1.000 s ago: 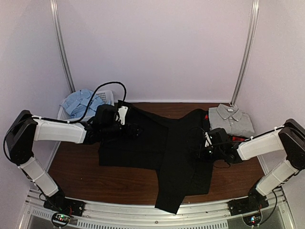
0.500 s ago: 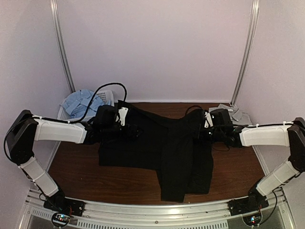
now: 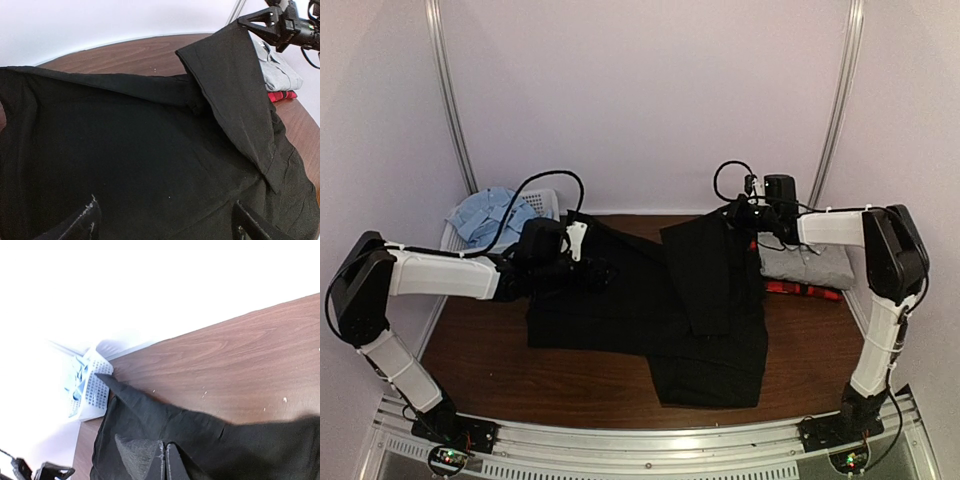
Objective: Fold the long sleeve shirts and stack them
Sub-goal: Adjust the sleeve at the center of the board.
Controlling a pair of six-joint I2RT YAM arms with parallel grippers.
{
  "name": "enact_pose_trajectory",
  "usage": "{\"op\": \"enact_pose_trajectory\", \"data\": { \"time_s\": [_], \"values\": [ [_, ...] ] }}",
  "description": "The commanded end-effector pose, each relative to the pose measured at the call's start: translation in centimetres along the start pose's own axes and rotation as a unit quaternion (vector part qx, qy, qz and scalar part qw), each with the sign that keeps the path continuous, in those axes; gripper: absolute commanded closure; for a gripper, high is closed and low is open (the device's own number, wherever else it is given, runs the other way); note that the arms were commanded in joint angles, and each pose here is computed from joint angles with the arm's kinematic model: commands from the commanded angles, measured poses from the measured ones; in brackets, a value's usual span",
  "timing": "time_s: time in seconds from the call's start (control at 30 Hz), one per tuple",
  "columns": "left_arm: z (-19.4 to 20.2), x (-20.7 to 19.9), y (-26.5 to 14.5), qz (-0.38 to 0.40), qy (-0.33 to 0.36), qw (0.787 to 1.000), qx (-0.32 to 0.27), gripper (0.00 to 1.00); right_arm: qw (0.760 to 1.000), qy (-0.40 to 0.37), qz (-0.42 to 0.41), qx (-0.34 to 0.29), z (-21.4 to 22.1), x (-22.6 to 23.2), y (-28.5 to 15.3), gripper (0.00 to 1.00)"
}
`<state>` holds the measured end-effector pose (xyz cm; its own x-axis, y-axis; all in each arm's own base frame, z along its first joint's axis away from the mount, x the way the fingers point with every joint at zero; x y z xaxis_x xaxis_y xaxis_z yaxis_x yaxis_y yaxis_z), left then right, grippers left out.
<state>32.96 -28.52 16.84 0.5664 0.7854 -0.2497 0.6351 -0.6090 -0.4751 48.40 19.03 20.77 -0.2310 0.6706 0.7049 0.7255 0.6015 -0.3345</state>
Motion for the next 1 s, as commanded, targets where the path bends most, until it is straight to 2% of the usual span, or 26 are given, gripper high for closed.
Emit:
{"op": "enact_pose_trajectory", "data": {
  "time_s": [0.0,0.23,0.43,0.63,0.8,0.9,0.97],
  "values": [
    [-1.3,-0.4,-0.6,-0.002,0.008,1.000,-0.020,0.08,0.998,0.034,-0.051,-0.025,-3.4,-0.7,2.1,1.00],
    [-1.3,-0.4,-0.5,0.000,0.006,1.000,-0.020,0.08,0.994,0.055,-0.067,-0.060,-7.0,-1.9,3.9,1.00],
    [-1.3,-0.3,0.0,-0.004,0.009,1.000,-0.015,0.08,0.988,0.044,-0.108,-0.096,-11.9,0.5,3.8,1.00],
    [-0.9,-0.1,0.7,-0.008,0.010,1.000,-0.005,0.08,0.985,0.027,-0.133,-0.108,-15.6,2.6,4.5,1.00],
    [-0.9,-0.1,0.7,-0.008,0.008,1.000,-0.003,0.08,0.987,0.043,-0.118,-0.103,-15.6,-0.3,6.5,1.00],
    [-0.8,0.0,0.7,-0.010,0.008,1.000,-0.001,0.08,0.989,0.052,-0.096,-0.096,-14.9,-2.9,7.8,0.85],
    [-0.6,0.0,0.6,-0.013,0.008,1.000,0.003,0.08,0.992,0.051,-0.070,-0.092,-14.6,-4.4,8.3,0.69]
  ]
}}
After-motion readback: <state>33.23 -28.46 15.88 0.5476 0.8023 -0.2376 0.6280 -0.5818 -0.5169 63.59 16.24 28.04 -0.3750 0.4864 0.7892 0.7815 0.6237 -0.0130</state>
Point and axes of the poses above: each gripper's point midway between its finger pads, its own y axis out along the fingers, its own x axis along the line the jaws close on, z = x × y, the point moved 4 cm from there along -y, back along the fingers, and after that the axes turned 1 degree about -y, right-handed, at the moved point
